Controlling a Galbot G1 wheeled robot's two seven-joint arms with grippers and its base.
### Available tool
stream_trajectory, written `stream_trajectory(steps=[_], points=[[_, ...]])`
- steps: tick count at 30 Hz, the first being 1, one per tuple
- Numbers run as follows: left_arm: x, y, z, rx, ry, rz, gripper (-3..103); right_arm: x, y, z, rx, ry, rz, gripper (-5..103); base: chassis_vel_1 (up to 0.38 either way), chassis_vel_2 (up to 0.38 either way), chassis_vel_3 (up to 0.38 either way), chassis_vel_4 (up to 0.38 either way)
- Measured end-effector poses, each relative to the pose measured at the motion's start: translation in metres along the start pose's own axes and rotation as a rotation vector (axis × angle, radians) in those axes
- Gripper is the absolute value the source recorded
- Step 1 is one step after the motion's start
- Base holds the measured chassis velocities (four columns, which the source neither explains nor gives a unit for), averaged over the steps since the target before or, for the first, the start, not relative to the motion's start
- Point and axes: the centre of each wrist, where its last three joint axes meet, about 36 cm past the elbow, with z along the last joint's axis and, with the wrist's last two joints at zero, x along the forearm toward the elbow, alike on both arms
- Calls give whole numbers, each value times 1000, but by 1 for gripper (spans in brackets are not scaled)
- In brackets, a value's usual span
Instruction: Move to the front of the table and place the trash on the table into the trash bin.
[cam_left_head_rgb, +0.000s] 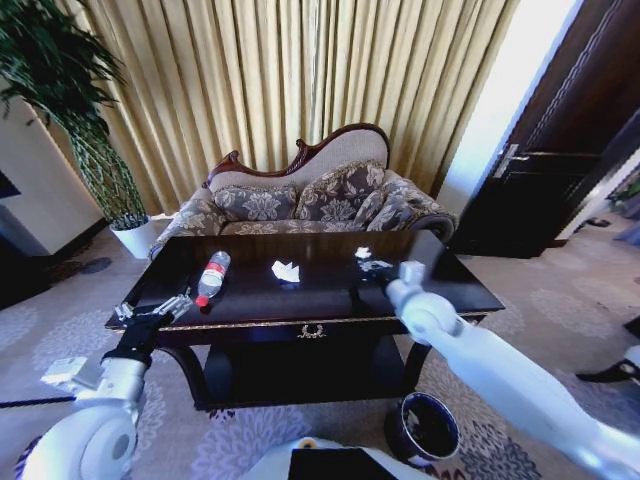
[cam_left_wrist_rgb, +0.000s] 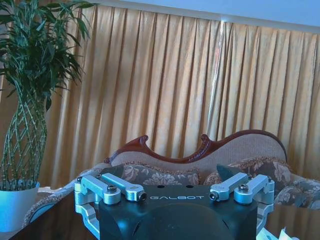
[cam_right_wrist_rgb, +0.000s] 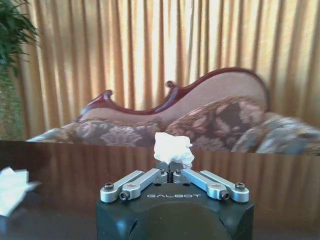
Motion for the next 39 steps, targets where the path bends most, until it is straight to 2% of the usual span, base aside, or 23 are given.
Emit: stream_trajectory(steps=[14, 22, 28, 32, 34, 39], points=[[-5, 3, -2, 16, -27, 49, 100, 66, -18, 29, -9, -71, 112, 1, 0, 0, 0, 0], [-7, 6, 0, 18, -13, 64, 100, 96, -18, 20, -18, -101, 125, 1, 0, 0, 0, 0], [-8, 9, -1, 11, 35, 54, 100, 102, -8, 15, -32, -118, 115, 1, 0, 0, 0, 0], [-5, 8, -5, -6, 78, 52, 100, 102, -5, 17, -34, -117, 120, 1, 53, -57, -62, 56], [-5, 8, -7, -49, 92, 41, 100, 103, -4, 18, -32, -116, 123, 1, 120, -120, -114, 108], [-6, 6, -9, -104, 103, 32, 100, 103, -4, 18, -31, -117, 122, 1, 144, -153, -145, 143]])
